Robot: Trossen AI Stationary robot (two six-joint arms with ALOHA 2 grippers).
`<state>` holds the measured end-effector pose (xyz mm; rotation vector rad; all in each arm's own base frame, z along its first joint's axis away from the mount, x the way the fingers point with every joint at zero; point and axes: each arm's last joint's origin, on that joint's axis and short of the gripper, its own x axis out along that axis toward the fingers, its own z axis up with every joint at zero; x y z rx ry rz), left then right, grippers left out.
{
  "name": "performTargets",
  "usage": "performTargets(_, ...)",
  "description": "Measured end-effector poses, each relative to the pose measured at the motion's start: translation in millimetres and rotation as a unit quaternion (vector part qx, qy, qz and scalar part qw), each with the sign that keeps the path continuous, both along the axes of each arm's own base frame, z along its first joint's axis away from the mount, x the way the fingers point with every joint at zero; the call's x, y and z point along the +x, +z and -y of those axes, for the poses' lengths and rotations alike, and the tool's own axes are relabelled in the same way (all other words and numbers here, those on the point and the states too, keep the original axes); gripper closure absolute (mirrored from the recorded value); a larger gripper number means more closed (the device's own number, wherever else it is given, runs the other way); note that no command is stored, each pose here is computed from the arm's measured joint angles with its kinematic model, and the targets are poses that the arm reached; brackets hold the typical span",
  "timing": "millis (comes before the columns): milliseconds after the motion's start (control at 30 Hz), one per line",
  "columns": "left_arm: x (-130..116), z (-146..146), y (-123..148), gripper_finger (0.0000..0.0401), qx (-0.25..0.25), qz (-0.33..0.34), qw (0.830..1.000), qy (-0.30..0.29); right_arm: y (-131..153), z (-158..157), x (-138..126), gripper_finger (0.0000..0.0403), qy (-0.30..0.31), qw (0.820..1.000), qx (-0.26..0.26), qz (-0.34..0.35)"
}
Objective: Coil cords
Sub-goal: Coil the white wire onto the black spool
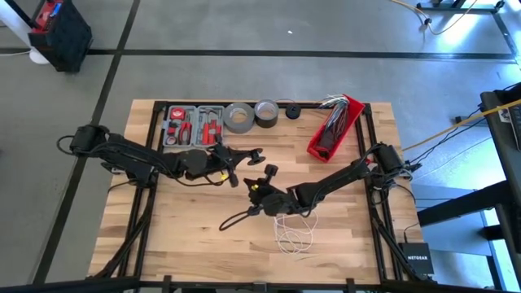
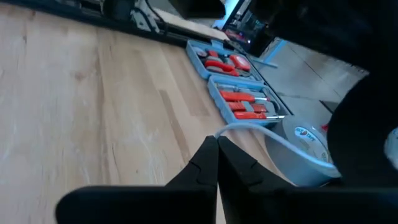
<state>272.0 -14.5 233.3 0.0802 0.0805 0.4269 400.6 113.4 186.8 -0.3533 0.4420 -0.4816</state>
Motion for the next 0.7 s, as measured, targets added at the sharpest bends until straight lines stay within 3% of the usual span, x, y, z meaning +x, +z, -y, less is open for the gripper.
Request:
performTargets(500, 0, 1, -4, 0.0400, 0.028, -0.031, 0.999, -0.009, 49, 9, -7, 0.0398, 0.000, 1.000, 0.005, -0.005)
performTargets(700, 0, 2, -4, 0.0400, 0.038, -0.039, 0.998, -0.024, 52, 22, -4, 0.0398, 0.017, 0.999, 0.028, -0.004)
